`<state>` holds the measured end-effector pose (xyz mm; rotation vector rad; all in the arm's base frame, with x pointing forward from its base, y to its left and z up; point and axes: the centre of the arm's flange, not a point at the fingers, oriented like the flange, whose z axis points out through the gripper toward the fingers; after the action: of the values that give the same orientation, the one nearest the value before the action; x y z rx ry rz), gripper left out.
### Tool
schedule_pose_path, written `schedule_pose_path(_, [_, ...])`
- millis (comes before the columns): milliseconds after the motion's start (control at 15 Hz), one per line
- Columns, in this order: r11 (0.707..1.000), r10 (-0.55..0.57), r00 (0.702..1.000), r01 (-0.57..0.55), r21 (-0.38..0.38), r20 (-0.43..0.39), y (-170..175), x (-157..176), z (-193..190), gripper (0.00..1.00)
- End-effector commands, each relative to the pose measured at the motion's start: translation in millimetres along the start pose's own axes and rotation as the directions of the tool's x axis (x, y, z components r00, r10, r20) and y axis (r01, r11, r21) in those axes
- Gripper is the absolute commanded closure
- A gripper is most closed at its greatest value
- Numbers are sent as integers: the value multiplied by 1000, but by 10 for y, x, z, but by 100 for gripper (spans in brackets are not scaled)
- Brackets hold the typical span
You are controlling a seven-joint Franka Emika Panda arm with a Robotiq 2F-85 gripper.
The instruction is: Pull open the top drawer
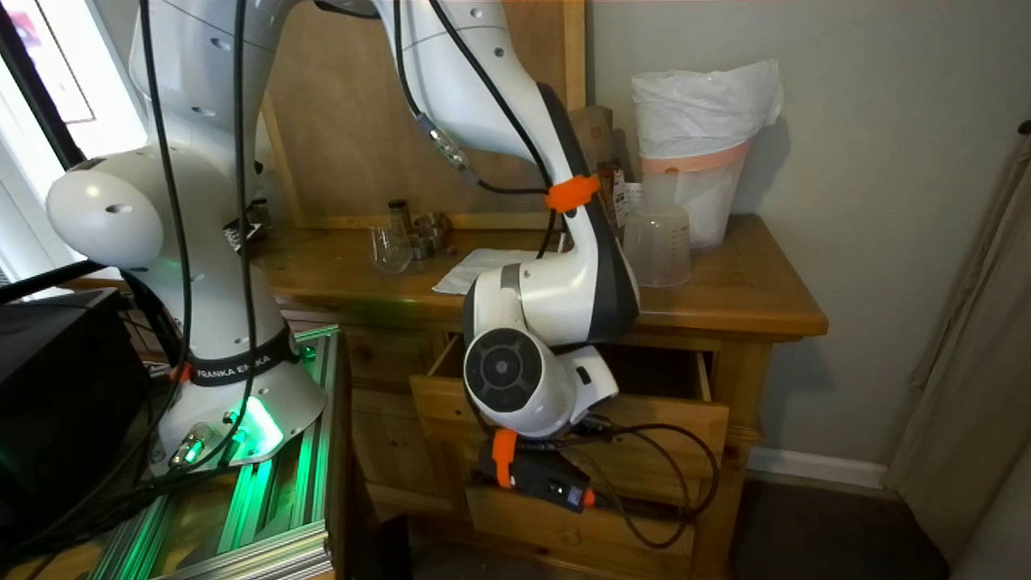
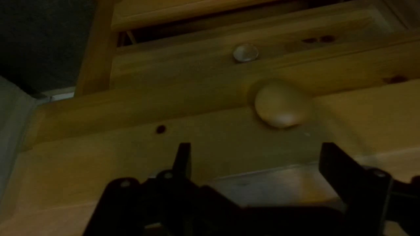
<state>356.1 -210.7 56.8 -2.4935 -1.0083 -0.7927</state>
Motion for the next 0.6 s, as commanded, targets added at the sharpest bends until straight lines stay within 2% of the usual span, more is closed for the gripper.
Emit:
schedule_pose_path(0, [999, -12, 999, 14, -50, 38, -384, 467, -218, 0])
schedule_pose_path(400, [997, -20, 989, 30, -65, 150, -759, 1082, -529, 0])
schedule_pose_path(533, [999, -2, 987, 10, -50, 159, -856, 1266, -626, 0])
